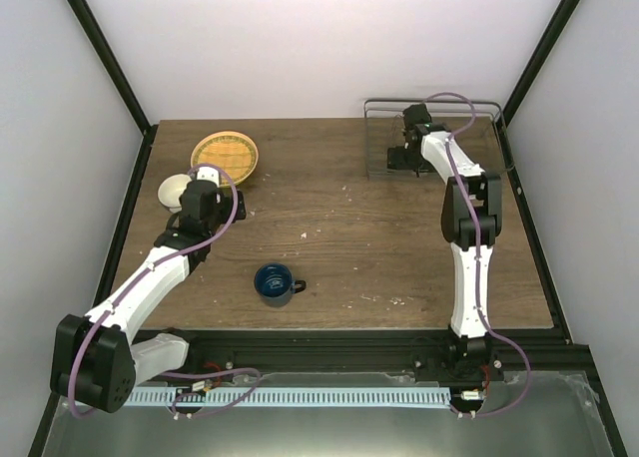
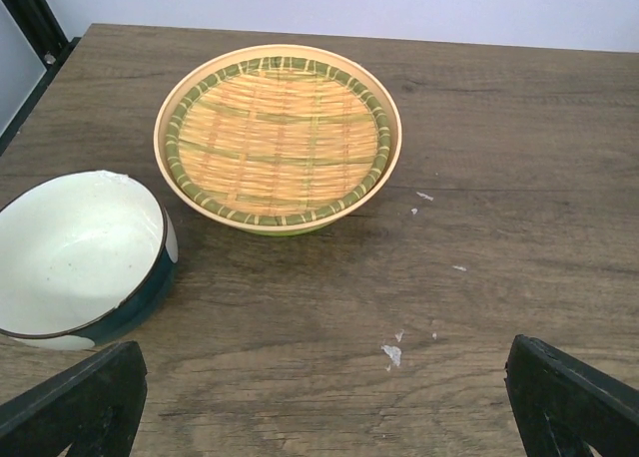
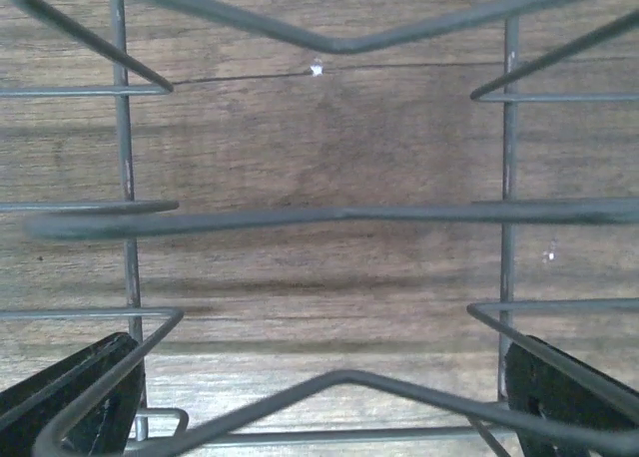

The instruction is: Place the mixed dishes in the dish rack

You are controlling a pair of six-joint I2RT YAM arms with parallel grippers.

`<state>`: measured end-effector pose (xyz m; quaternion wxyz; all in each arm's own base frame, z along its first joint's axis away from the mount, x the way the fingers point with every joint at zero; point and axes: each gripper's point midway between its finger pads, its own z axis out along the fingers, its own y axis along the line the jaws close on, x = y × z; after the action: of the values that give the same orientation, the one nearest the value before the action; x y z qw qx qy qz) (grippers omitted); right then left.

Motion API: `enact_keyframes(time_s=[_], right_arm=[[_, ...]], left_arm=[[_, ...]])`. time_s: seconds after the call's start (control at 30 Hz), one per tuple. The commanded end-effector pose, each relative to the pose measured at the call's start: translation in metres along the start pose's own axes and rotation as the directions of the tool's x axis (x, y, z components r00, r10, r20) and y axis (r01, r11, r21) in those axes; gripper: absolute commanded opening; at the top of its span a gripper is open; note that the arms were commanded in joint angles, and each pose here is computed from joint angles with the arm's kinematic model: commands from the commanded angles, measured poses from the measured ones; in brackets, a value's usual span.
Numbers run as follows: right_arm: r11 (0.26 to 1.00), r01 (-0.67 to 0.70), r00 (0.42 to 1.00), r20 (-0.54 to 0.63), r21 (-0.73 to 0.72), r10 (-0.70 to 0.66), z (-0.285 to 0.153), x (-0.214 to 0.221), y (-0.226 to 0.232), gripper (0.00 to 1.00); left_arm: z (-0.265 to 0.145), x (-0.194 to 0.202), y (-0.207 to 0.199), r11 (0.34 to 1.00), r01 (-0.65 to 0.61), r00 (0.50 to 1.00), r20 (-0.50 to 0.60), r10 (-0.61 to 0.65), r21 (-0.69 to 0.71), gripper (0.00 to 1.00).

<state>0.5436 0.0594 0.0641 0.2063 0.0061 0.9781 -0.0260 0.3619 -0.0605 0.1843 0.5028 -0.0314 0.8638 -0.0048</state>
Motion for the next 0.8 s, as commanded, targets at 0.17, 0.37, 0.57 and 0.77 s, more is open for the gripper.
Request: enact_keyframes(time_s=[0.17, 0.37, 0.57, 0.77], right_arm=[[1.000, -0.008, 0.998, -0.059, -0.007, 0.008, -0.017, 0.046, 0.032, 1.00], [1.000, -0.003, 0.999, -0.049, -0.027, 0.002, -0.031, 0.075, 0.063, 1.00], [1.000, -0.004, 1.000, -0.024, -0.014, 0.004, -0.043, 0.098, 0.100, 1.00], [0.997, 0.023, 1.000, 0.009, -0.070, -0.022, -0.060, 0.107, 0.157, 1.00]], left_arm=[[0.000, -0.015, -0.010, 0.999, 0.008, 1.000, 0.026, -0.009, 0.039, 1.00], [-0.005, -0.013, -0.013, 0.997, 0.024, 0.999, 0.021, -0.025, 0.069, 1.00], [-0.015, -0.009, -0.009, 0.997, 0.027, 0.999, 0.027, -0.029, 0.068, 1.00], [-0.024, -0.008, -0.005, 0.998, 0.030, 0.999, 0.032, -0.032, 0.063, 1.00]])
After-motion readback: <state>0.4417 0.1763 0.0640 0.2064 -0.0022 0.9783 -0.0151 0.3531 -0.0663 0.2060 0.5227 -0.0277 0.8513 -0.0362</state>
